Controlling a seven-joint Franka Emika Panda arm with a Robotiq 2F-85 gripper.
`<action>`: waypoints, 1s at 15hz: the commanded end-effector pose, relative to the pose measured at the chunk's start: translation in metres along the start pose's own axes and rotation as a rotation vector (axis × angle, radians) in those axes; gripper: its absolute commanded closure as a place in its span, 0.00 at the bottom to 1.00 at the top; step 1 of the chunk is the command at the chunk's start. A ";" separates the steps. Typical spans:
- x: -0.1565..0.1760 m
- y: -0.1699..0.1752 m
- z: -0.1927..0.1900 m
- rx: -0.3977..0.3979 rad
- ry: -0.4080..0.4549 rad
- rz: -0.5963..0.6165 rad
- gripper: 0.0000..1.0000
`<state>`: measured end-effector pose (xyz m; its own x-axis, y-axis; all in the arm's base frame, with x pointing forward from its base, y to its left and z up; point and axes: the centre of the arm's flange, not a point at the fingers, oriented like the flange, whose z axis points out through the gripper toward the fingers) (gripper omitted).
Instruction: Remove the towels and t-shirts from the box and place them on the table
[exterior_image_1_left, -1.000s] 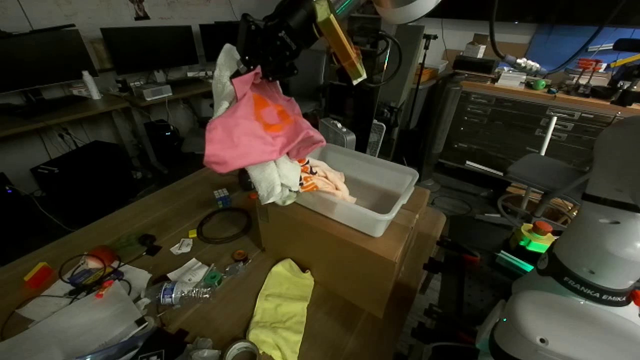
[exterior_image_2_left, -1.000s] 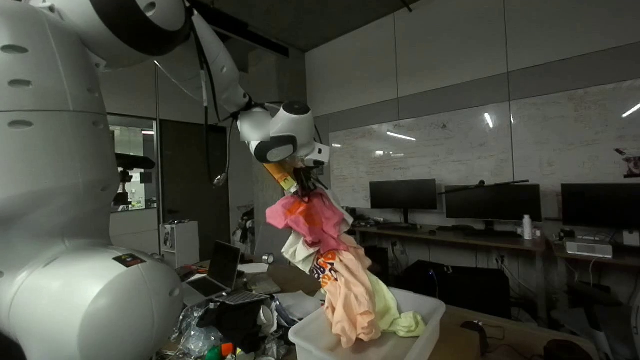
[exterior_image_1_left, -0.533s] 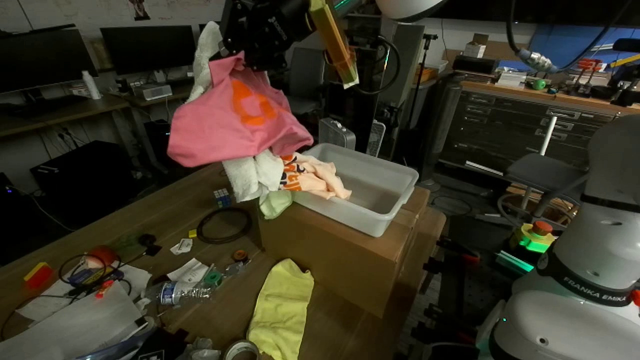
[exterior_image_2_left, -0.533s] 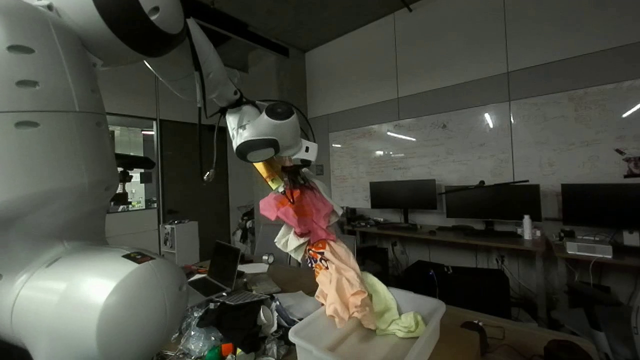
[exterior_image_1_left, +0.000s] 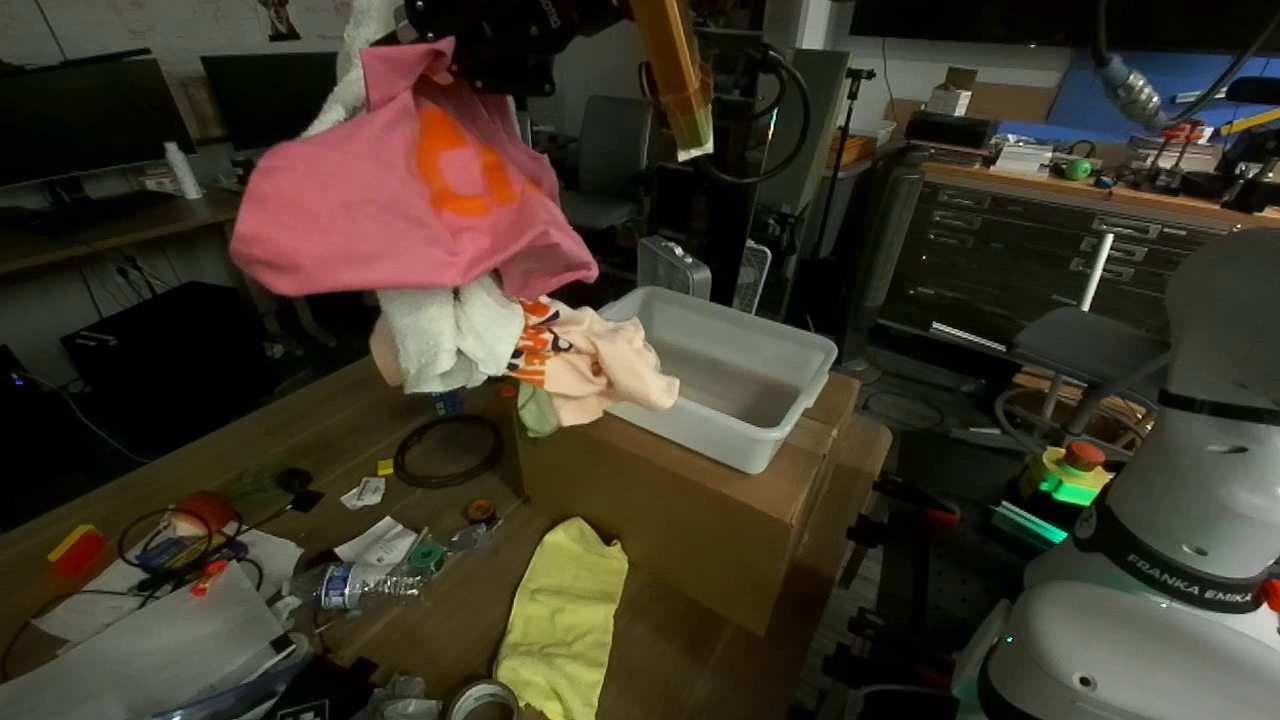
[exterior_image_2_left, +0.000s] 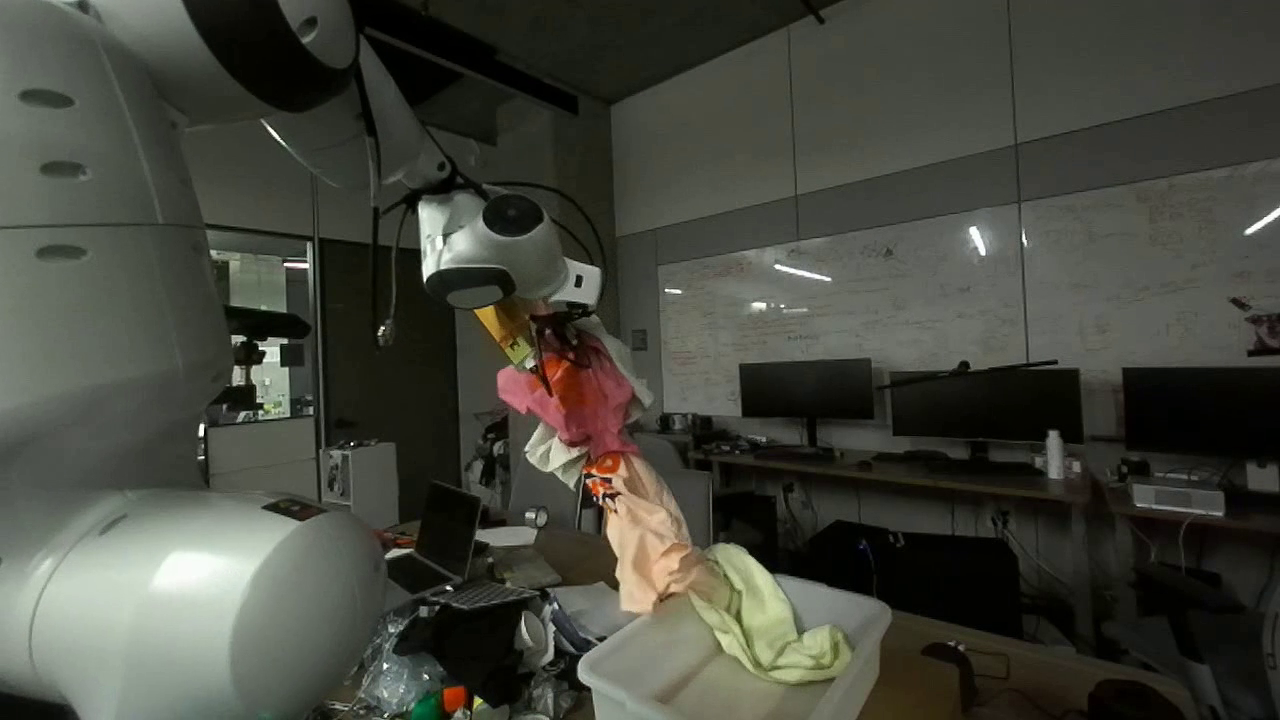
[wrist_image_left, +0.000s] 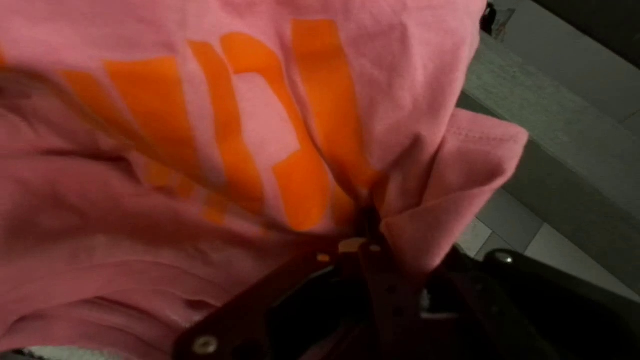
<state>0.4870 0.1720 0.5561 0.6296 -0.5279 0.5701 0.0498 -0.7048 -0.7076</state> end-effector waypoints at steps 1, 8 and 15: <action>0.005 -0.033 -0.012 0.065 0.071 -0.001 0.97; 0.006 -0.032 0.025 -0.056 0.041 -0.089 0.84; -0.001 0.075 0.080 -0.407 -0.096 -0.269 0.29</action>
<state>0.5364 0.1601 0.4511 0.6772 -0.3014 0.6713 0.0074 -0.9094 -0.4158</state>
